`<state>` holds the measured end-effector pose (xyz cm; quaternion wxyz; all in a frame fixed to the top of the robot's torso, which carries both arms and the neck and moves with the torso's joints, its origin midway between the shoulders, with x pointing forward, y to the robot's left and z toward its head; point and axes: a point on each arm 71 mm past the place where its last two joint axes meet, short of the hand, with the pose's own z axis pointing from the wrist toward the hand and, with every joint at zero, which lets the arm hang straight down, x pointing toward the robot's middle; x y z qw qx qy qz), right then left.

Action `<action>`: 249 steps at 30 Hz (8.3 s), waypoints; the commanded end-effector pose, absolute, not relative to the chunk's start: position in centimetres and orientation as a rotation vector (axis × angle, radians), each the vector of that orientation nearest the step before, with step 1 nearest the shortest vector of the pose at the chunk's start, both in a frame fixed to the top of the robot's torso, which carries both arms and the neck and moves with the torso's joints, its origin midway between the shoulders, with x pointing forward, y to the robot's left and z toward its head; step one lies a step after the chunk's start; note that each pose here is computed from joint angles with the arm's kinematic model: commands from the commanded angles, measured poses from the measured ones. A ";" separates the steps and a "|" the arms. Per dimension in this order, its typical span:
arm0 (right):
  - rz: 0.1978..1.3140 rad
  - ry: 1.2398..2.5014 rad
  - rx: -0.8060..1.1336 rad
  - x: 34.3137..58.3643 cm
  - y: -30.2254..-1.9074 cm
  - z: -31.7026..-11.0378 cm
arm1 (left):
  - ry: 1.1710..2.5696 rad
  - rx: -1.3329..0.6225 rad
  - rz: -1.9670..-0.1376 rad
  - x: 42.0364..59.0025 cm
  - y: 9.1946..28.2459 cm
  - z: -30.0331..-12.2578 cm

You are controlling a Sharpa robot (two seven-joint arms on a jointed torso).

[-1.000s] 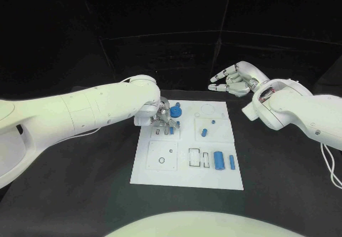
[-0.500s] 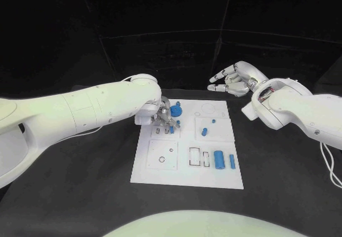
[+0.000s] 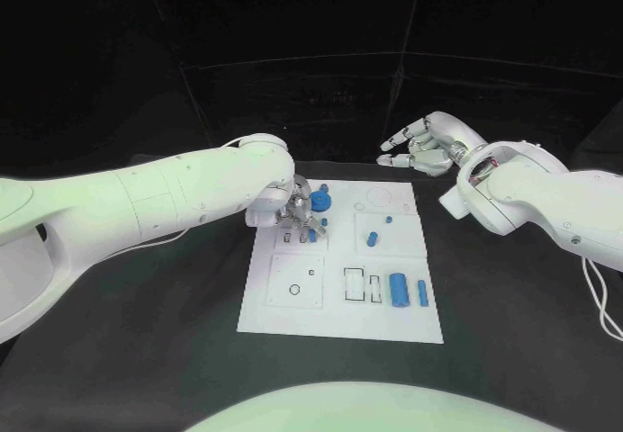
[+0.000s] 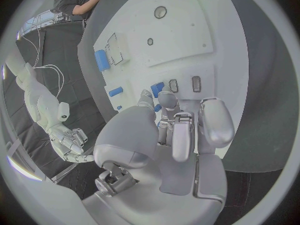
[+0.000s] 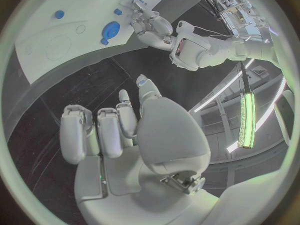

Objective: Assemble the parts on the task board

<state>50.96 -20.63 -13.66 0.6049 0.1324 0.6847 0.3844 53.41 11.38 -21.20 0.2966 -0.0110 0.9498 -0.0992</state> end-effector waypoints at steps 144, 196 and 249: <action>0.817 1.645 0.317 52.7 -22.3 -14.6 | 2.490 -0.203 -0.353 51.8 13.7 -23.9; 0.812 1.643 0.326 53.2 -22.6 -14.8 | 2.446 -0.222 -0.388 54.9 18.0 -17.0; 0.833 1.622 0.312 53.2 -22.0 -14.7 | 2.462 -0.164 -0.208 58.8 18.2 -21.0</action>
